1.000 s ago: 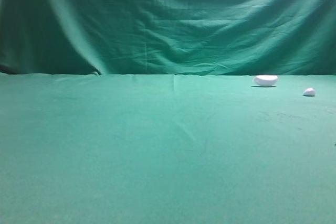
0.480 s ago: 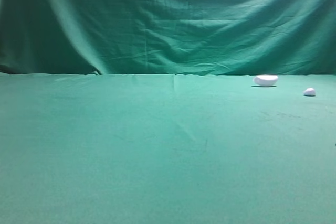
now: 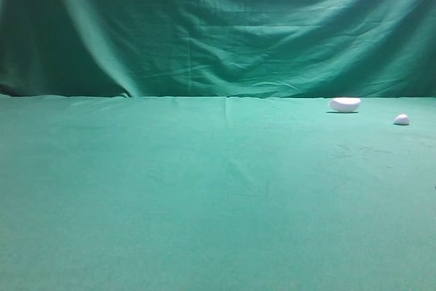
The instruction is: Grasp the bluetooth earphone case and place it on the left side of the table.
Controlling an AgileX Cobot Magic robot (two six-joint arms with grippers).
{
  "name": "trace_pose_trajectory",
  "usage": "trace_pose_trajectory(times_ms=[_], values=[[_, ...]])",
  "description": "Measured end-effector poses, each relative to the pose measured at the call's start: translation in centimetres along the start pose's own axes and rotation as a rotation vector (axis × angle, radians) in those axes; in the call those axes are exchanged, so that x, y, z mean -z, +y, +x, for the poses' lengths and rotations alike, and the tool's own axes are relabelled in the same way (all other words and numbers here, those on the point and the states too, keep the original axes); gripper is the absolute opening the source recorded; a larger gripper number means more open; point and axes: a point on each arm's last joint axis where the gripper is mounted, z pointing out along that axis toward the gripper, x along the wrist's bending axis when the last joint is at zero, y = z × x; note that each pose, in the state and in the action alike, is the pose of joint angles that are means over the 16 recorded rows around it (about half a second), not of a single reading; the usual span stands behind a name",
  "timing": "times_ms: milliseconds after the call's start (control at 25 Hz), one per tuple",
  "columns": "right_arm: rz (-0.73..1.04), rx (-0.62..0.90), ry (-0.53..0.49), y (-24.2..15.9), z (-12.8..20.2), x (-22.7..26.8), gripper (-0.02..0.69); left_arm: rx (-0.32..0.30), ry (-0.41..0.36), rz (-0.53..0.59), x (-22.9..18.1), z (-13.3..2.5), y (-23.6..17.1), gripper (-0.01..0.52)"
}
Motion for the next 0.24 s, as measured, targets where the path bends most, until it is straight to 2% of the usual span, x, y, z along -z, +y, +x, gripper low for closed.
trace_pose_trajectory(times_ms=[240], values=[[0.0, -0.001, -0.001, 0.0, 0.0, 0.0, 0.0, 0.0, 0.0, 0.0, 0.0, 0.0, 0.0, 0.0]])
